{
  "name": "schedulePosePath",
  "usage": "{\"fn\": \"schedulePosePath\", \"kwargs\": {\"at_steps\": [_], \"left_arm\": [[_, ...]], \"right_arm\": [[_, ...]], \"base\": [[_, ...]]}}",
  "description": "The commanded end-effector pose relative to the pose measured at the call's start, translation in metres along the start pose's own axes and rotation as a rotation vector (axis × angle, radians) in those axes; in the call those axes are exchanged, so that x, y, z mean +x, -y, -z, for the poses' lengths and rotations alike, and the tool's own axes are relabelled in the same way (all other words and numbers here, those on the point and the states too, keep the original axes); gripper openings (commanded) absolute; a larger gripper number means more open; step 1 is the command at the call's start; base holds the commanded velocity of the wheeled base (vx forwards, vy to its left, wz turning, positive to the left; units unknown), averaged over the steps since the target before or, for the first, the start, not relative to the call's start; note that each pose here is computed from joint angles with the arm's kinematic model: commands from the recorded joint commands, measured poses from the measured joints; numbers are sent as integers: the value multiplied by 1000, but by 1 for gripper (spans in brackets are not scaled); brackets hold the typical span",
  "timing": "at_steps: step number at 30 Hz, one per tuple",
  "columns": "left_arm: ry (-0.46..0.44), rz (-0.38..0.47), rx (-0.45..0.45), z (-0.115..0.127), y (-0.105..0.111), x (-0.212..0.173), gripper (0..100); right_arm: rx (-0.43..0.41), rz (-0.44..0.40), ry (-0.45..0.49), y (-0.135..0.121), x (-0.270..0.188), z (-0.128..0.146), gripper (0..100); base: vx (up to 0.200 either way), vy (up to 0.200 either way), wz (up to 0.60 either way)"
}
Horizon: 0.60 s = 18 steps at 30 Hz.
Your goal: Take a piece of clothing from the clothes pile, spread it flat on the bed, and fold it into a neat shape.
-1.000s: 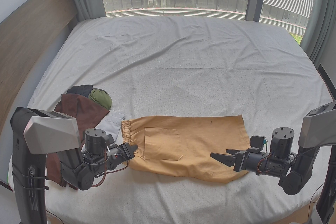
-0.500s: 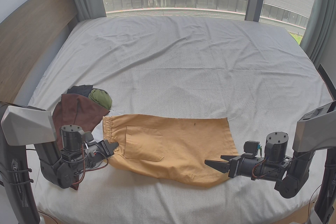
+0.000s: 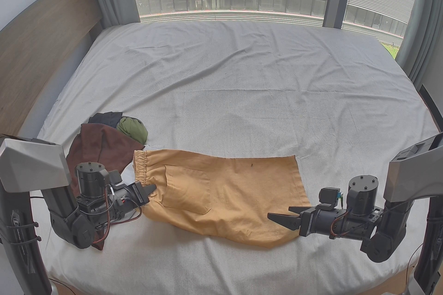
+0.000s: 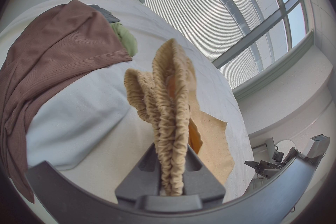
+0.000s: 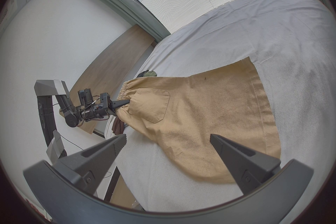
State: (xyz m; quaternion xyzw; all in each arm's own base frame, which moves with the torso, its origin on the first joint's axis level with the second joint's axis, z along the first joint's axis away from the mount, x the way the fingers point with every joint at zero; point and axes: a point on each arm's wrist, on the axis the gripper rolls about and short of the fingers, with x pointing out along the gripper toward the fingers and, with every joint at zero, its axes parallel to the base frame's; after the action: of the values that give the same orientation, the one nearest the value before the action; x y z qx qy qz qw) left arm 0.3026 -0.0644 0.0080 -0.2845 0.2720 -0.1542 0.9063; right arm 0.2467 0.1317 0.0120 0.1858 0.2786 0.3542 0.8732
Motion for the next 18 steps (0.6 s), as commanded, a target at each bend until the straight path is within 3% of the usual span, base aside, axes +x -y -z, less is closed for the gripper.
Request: {"fn": "schedulePosePath", "kwargs": {"at_steps": [1, 18], "left_arm": [[11, 56, 28, -2, 18, 2, 0], [-11, 204, 77, 7, 89, 35, 0]], "right_arm": [[-4, -9, 7, -2, -2, -2, 100], [-39, -21, 95, -7, -15, -24, 100]], "base": [[0, 0, 0], [0, 0, 0]]}}
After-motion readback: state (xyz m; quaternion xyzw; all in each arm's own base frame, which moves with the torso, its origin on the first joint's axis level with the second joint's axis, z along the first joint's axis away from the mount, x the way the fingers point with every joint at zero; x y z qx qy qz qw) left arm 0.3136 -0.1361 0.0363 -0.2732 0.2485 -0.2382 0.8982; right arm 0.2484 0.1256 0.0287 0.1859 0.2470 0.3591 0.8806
